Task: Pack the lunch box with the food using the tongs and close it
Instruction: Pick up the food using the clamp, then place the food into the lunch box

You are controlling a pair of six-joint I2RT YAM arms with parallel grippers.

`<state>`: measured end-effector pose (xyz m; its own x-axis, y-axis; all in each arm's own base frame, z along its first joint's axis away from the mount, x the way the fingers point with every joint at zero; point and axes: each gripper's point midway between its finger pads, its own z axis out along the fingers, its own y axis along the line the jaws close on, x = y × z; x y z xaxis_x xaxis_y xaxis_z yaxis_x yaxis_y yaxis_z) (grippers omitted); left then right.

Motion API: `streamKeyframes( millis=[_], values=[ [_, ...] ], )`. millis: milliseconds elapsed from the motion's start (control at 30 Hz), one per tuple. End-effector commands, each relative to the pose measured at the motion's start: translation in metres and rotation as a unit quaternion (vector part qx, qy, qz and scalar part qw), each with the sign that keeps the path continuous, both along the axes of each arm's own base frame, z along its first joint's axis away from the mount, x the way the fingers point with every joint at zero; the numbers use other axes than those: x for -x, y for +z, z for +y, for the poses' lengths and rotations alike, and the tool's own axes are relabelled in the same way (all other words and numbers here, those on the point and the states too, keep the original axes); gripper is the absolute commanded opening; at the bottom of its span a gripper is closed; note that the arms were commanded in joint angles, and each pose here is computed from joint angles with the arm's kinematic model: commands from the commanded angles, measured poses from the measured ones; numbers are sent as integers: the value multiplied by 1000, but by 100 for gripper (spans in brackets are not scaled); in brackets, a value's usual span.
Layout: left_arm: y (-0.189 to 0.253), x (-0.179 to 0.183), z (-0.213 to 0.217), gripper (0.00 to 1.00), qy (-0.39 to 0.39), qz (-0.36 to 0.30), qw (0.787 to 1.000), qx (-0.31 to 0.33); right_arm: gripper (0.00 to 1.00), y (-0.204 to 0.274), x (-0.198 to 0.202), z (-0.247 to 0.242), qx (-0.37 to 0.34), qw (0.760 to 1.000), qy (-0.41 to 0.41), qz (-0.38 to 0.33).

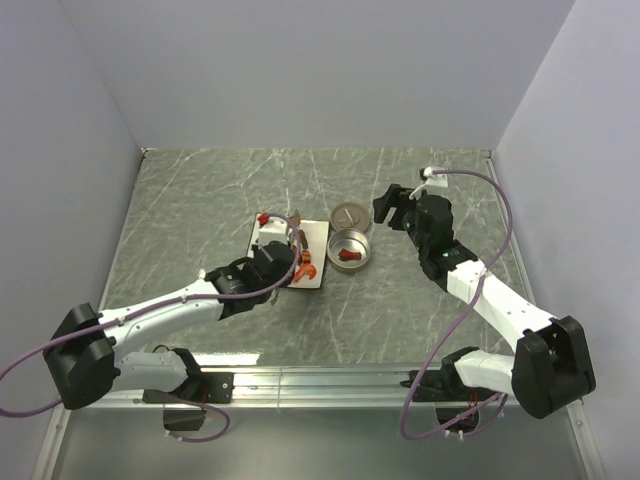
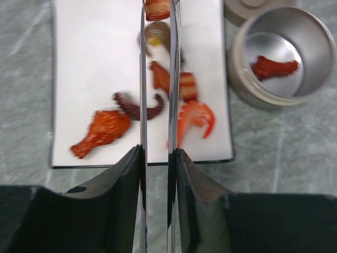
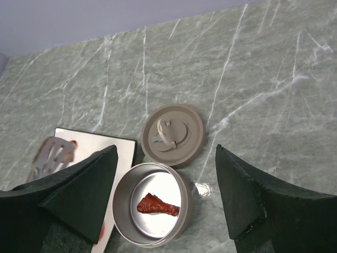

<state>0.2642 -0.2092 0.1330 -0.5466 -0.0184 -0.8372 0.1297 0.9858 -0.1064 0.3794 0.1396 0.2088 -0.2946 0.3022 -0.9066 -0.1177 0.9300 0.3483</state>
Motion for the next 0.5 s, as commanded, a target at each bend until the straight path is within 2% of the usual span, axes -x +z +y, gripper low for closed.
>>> streamKeyframes(
  millis=[0,200,467],
  values=[
    [31,-4,-49,32,-69,-35,996,36,82,11,-2,-8,-6,1000,-18,-17],
    [44,2,-91,32,-130,-49,988,64,82,16,5,-19,-7,999,-34,-26],
    [31,6,-114,33,-161,-37,985,49,82,14,10,-27,-7,999,-44,-25]
  ],
)
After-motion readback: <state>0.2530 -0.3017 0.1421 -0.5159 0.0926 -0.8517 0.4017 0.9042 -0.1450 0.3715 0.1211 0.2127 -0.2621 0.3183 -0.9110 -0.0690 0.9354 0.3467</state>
